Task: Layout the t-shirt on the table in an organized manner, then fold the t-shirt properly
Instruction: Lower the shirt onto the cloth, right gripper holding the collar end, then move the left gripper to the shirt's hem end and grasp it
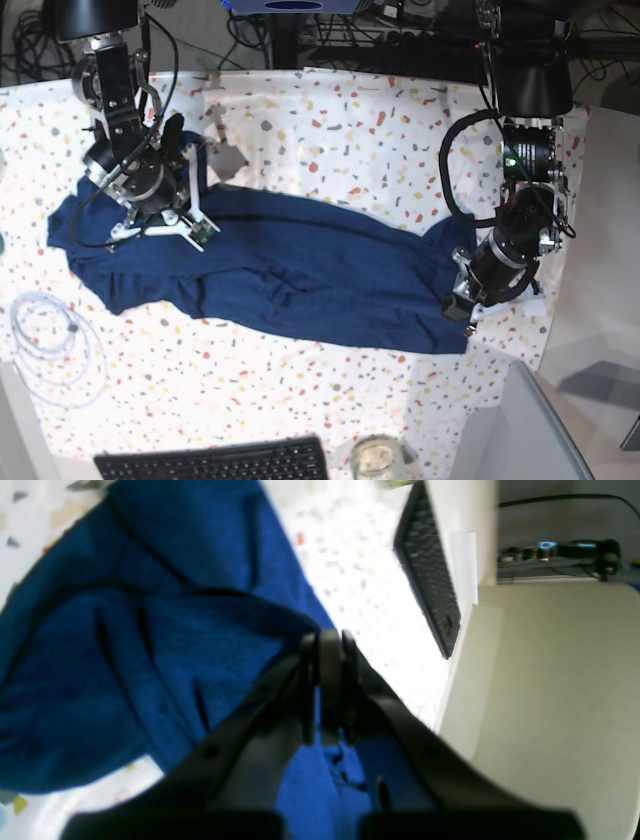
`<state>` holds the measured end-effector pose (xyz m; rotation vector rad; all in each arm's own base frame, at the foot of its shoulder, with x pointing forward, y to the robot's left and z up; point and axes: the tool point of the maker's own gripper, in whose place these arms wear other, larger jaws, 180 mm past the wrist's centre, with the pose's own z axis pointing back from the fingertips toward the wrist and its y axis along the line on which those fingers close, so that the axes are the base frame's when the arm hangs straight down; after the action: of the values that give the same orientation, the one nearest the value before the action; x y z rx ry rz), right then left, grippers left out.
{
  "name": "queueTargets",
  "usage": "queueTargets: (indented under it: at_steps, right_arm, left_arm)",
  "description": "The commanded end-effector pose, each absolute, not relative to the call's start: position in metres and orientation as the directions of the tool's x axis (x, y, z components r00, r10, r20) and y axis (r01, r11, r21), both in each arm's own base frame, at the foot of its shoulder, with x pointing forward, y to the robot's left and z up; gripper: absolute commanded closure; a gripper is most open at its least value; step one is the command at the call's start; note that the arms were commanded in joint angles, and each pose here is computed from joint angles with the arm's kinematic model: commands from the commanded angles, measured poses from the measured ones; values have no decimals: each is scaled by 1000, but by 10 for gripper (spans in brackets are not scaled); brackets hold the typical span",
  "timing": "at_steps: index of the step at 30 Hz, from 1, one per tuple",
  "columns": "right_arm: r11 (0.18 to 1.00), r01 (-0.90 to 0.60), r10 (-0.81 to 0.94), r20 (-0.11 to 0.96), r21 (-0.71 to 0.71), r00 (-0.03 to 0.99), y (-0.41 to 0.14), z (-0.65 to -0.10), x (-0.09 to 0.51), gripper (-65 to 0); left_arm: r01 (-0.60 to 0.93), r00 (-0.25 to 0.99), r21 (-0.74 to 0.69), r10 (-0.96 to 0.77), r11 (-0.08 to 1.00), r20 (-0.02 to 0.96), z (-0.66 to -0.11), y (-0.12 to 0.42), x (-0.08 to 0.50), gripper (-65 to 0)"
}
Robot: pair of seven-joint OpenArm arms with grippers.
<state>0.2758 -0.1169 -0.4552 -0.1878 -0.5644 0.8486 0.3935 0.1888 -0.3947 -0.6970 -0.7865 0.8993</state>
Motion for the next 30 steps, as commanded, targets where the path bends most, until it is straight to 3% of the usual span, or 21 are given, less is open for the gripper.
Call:
queueTargets:
  at_steps: [1, 16, 22, 27, 30]
  right_arm:
    - [655, -644, 753, 420, -396, 507, -118, -446, 286, 0]
    - [655, -644, 753, 419, -395, 508, -118, -446, 286, 0]
    - [655, -646, 753, 417, -392, 510, -118, -448, 284, 0]
    - [655, -644, 752, 420, -394, 508, -117, -446, 284, 0]
    - [655, -644, 752, 421, -395, 507, -117, -446, 284, 0]
  left_arm:
    - [-356, 371, -822, 875, 444, 312, -375, 190, 412, 0]
    - [-323, 440, -720, 771, 614, 460, -371, 136, 457, 0]
    - [-359, 471, -702, 769, 615, 433, -386, 132, 462, -2]
    - [-360, 469, -703, 770, 614, 432, -387, 133, 460, -387]
    - [-341, 450, -707, 768, 620, 456, -380, 137, 452, -487]
